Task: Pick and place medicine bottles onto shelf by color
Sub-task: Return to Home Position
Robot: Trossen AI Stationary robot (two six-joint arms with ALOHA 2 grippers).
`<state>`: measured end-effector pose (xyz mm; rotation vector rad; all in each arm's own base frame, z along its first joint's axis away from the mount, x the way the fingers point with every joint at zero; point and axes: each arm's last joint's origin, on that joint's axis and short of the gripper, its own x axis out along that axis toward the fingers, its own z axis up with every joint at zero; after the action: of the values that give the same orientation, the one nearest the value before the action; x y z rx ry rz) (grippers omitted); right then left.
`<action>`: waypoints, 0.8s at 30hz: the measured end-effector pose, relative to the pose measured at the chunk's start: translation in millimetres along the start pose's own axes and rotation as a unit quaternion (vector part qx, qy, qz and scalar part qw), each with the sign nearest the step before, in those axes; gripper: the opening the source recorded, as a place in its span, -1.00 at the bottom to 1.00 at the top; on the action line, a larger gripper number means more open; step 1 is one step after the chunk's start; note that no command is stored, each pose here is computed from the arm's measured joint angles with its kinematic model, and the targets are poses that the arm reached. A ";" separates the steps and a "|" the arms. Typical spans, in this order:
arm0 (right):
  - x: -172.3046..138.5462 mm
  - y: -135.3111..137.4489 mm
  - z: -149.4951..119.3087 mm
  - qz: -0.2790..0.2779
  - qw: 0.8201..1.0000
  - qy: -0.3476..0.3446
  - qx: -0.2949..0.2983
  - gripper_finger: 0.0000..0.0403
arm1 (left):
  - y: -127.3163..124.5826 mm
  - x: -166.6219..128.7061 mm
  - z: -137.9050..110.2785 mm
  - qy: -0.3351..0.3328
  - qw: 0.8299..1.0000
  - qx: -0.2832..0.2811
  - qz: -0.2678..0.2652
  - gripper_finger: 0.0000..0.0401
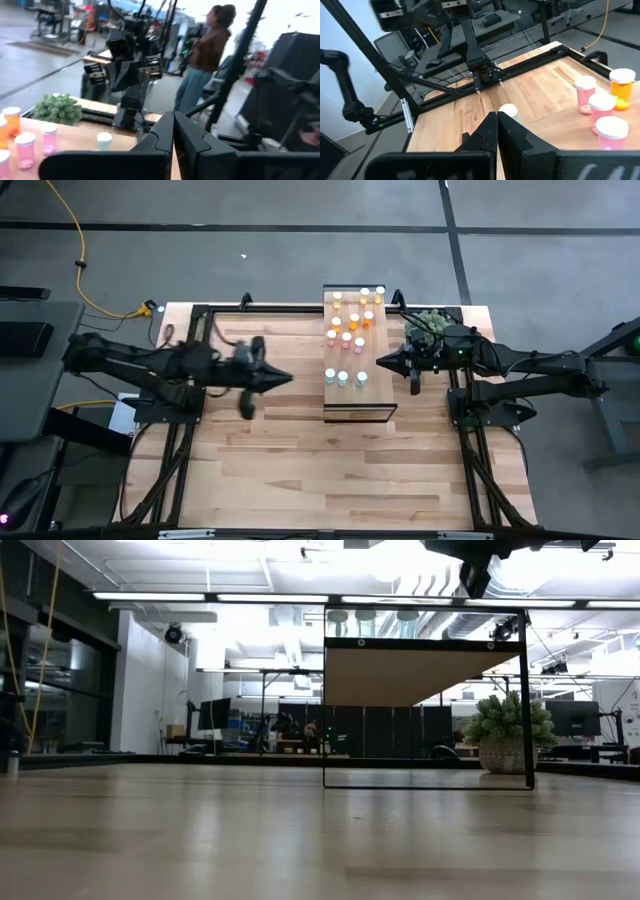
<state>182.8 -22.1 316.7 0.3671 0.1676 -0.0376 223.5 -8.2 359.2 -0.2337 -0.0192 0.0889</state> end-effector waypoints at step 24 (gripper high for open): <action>0.0 0.5 1.2 0.002 0.999 -0.006 0.036 -1.00 | 44.3 -130.6 -100.9 -0.140 0.989 -0.048 -0.029 -1.00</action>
<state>183.0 -22.1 317.9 0.4392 0.1538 -0.0413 92.6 -0.3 249.6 -0.3161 -0.3102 0.0628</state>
